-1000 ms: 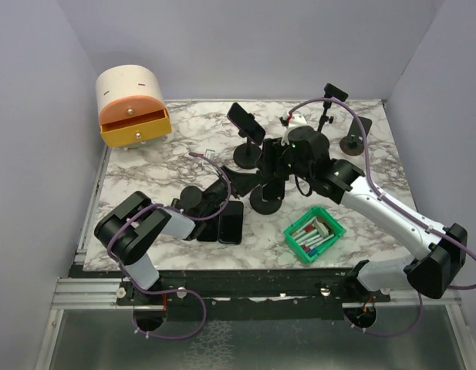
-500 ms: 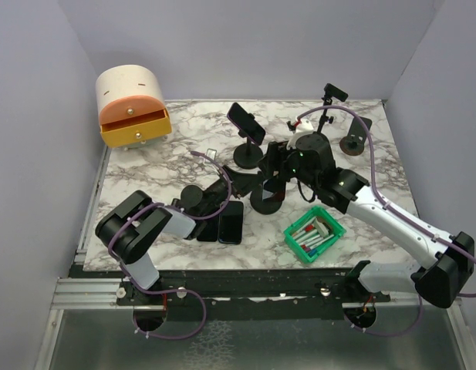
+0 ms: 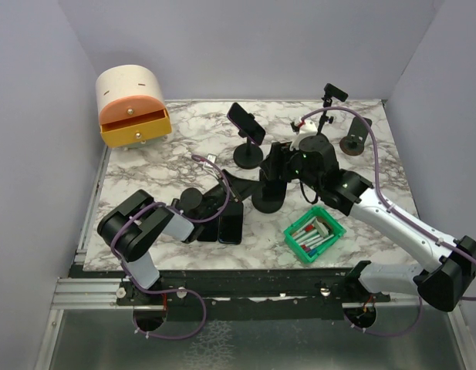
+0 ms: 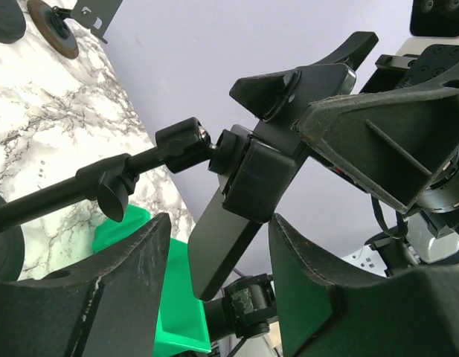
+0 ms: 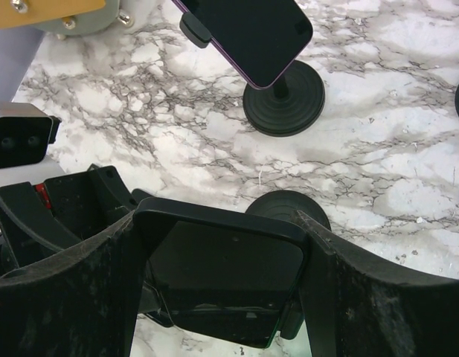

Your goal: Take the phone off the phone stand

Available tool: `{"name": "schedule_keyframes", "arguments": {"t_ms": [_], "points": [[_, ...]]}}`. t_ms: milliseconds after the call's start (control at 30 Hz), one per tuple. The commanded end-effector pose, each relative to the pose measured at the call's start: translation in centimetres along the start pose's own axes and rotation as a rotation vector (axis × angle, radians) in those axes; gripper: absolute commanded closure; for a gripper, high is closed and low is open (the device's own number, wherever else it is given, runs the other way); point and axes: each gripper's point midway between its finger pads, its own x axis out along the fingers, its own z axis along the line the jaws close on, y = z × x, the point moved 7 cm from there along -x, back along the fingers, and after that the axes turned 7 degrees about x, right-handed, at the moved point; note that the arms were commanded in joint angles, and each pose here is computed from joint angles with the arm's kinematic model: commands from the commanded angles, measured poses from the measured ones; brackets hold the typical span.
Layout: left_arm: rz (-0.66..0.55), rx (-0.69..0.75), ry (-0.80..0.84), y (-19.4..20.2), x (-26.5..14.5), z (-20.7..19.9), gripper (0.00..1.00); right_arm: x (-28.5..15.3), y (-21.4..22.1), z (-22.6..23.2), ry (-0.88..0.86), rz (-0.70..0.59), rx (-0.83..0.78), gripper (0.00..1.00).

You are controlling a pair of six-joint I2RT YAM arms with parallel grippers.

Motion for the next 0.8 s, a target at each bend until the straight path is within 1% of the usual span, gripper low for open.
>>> {"name": "schedule_keyframes", "arguments": {"t_ms": [0, 367, 567, 767], "points": [[-0.125, 0.072, 0.134, -2.0, -0.7, -1.9, 0.45, -0.9, 1.4, -0.9, 0.023, 0.069, -0.003, 1.0], [-0.178, 0.093, 0.155, -3.8, -0.8, -2.7, 0.4, -1.2, 1.4, -0.5, -0.031, 0.082, -0.013, 1.0], [-0.158, 0.112, 0.163, -4.0, -0.2, -2.8, 0.4, -1.6, 1.1, 0.0, -0.065, 0.075, -0.019, 1.0], [-0.146, 0.141, 0.135, -4.0, -0.3, -2.8, 0.37, -2.8, -0.5, 1.1, -0.153, 0.021, -0.018, 1.0]]}}
